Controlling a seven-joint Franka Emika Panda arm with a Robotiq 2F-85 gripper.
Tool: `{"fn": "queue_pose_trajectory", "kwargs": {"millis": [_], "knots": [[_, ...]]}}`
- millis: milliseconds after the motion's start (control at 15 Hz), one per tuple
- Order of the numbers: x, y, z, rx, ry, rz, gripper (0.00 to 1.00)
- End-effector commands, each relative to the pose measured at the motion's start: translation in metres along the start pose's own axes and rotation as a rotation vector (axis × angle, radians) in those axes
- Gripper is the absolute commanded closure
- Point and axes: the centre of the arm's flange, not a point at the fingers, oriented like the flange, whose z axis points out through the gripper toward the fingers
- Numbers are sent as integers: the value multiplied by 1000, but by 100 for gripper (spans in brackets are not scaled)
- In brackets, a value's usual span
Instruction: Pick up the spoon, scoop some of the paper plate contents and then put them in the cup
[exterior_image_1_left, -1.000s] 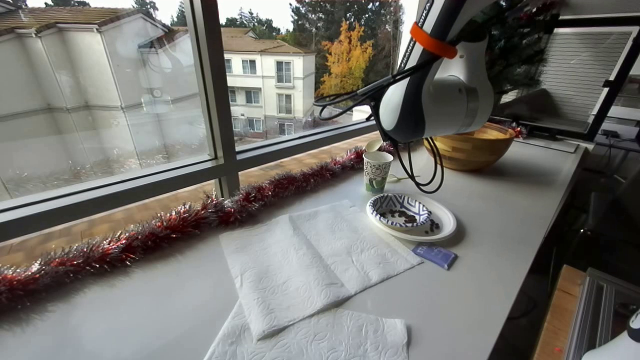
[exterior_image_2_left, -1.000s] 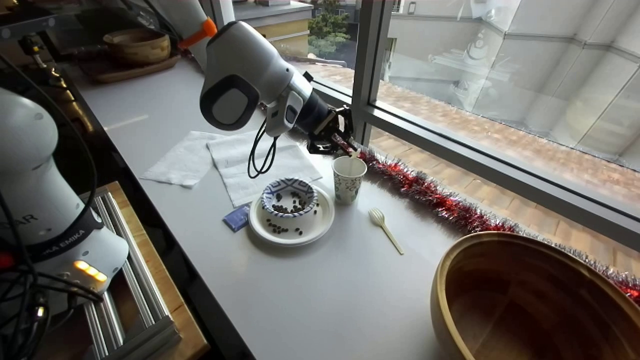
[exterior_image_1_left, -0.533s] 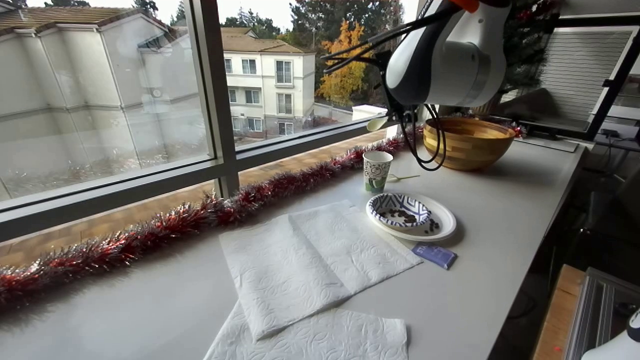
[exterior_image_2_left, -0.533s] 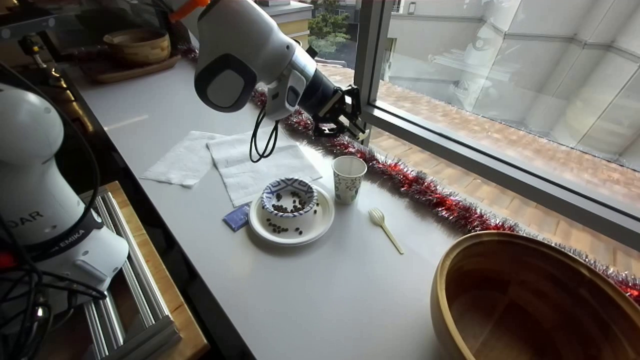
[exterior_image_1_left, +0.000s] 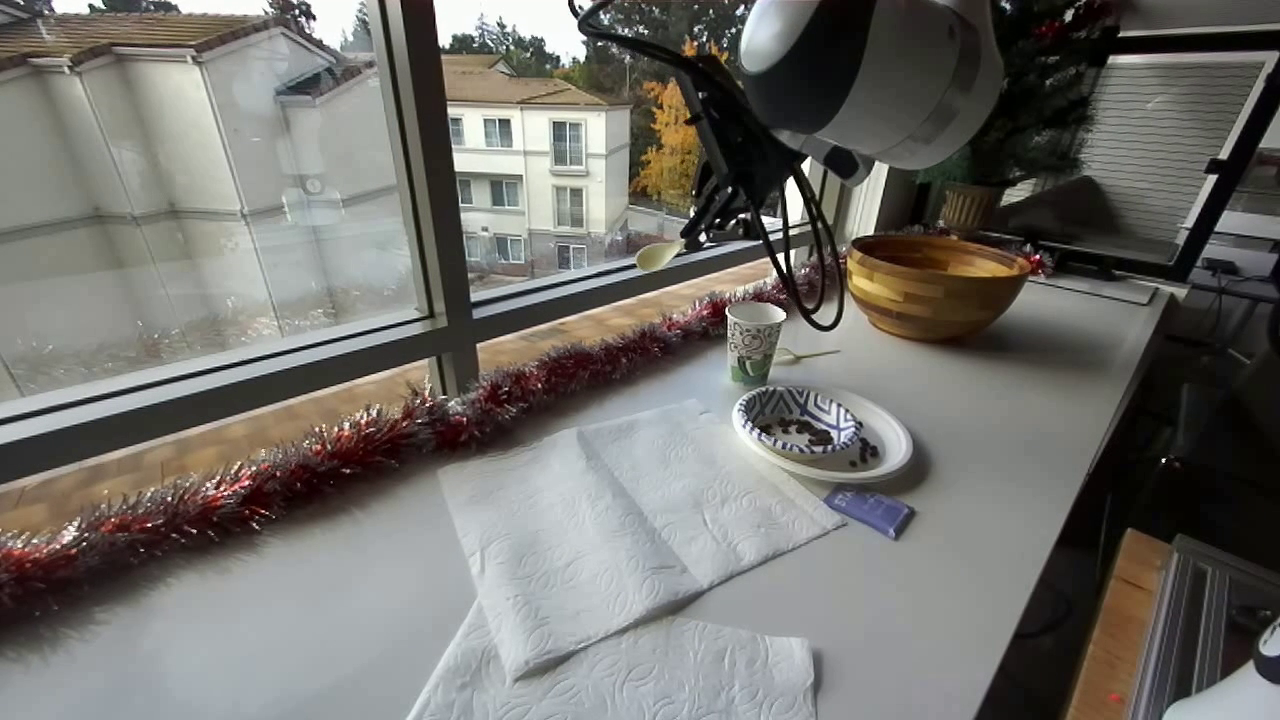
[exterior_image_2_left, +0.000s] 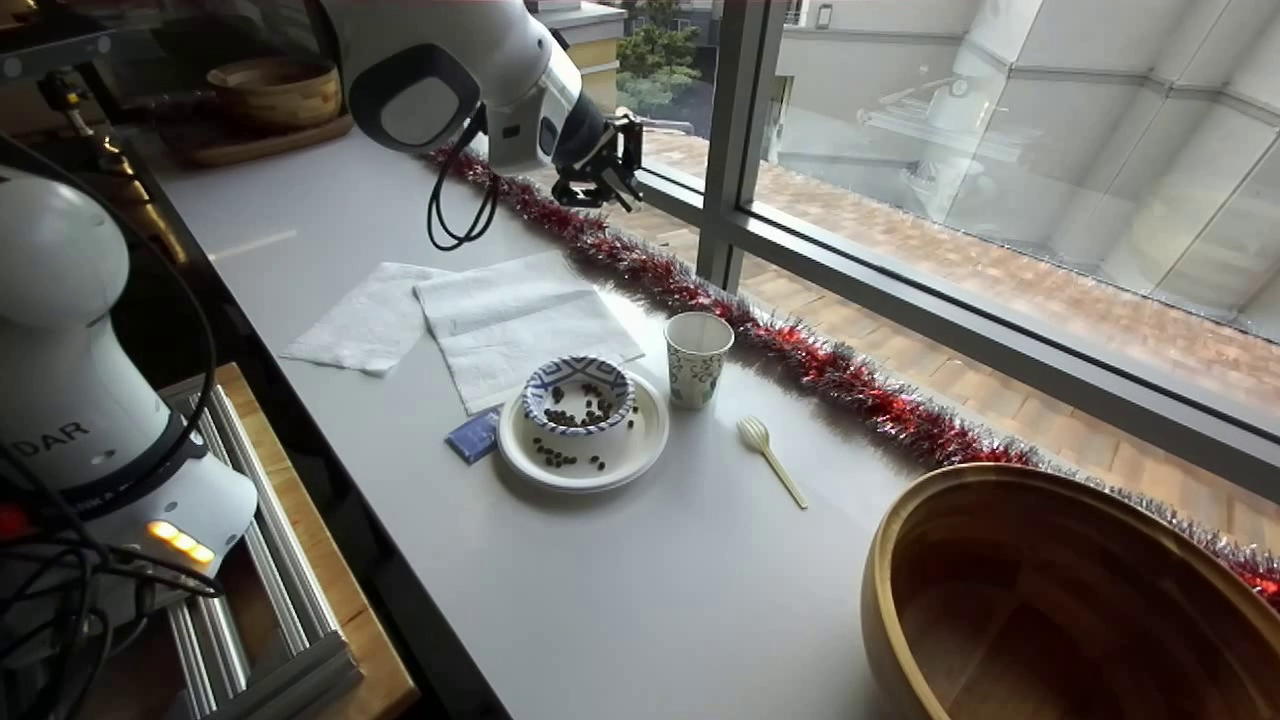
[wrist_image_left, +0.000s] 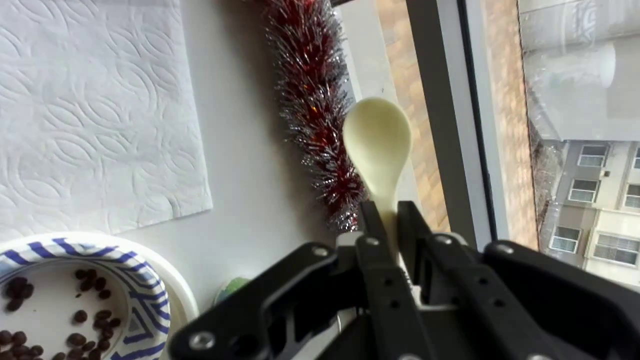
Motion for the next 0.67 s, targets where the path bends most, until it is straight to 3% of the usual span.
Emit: {"fn": "queue_pose_trajectory", "kwargs": {"millis": [0, 200, 600], "knots": [[-14, 12, 22, -115, -155, 11, 97], [-19, 23, 37, -238, -240, 24, 97], [13, 53, 80, -498, -393, 131, 97]]}}
